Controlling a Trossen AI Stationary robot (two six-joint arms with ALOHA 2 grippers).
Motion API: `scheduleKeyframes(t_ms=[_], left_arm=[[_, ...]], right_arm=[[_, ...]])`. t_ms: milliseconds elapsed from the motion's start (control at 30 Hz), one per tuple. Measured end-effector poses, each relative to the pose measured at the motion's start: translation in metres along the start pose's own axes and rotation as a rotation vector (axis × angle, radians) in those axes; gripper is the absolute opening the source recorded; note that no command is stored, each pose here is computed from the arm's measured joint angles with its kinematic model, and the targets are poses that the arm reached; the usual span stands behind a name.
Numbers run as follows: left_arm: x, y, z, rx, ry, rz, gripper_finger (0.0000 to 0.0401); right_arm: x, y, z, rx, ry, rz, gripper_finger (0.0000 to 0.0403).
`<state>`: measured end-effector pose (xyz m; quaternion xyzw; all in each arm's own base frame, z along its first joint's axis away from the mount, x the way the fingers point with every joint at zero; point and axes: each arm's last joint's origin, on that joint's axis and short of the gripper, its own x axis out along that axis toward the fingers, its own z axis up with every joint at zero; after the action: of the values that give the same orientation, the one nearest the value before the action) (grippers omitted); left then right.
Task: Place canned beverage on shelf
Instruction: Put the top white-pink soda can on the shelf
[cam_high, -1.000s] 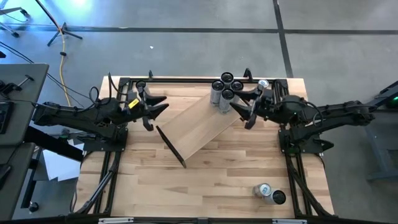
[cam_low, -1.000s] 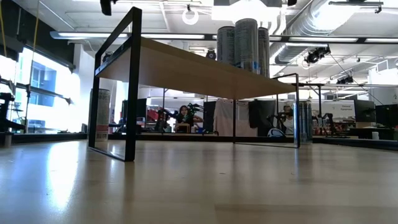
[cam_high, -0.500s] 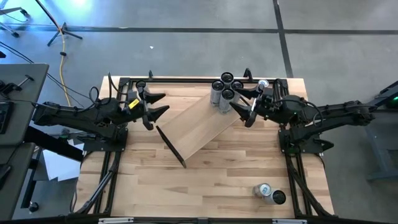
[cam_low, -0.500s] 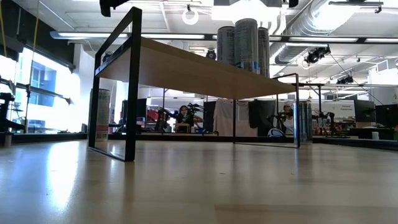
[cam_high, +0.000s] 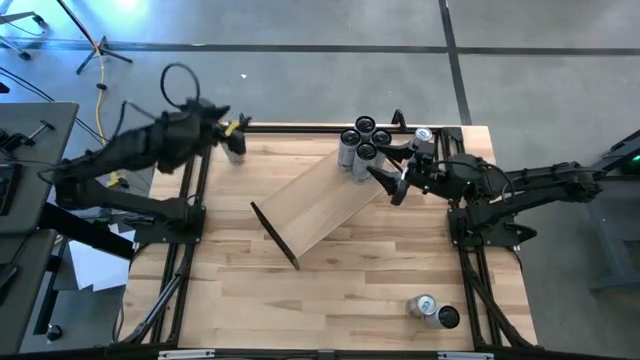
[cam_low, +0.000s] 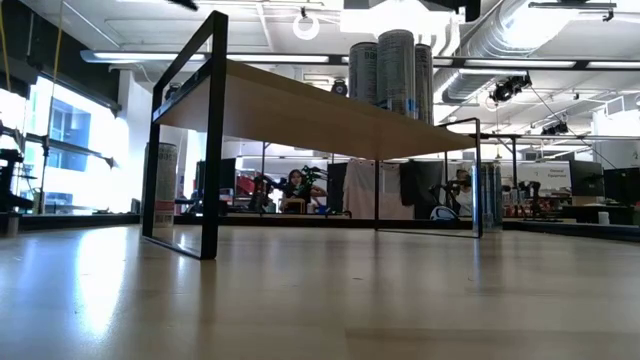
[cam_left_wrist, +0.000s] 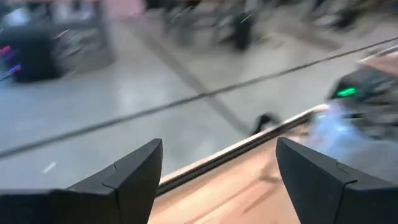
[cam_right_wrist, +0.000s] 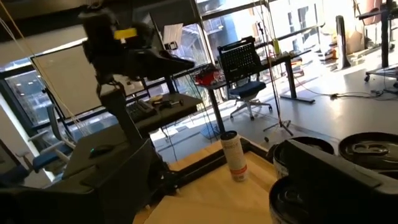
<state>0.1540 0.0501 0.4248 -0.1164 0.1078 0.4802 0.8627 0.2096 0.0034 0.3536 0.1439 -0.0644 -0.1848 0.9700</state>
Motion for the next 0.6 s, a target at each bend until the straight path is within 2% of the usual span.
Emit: scheduleKeyframes(t_ms=[100,267,433,600], left_arm=[[0.011,0.013,0.000,0.024,0.123,0.104,0.0285],[0.039,0.029,-0.015,-0.010,0.358,0.219,0.0285],[0.073,0.038,-0.027,0.029,0.519,0.370,0.0285],[0.100,0.044,-0.036,0.039,0.652,0.375,0.0285]], right_arm=[[0.001,0.000,-0.001,-0.003,0.005,-0.001,0.0351],[0.002,0.000,-0.002,0.018,0.011,-0.003,0.0351],[0.003,0.000,-0.004,0.027,0.019,-0.005,0.0351],[0.004,0.000,-0.007,0.078,0.043,-0.010,0.0351]])
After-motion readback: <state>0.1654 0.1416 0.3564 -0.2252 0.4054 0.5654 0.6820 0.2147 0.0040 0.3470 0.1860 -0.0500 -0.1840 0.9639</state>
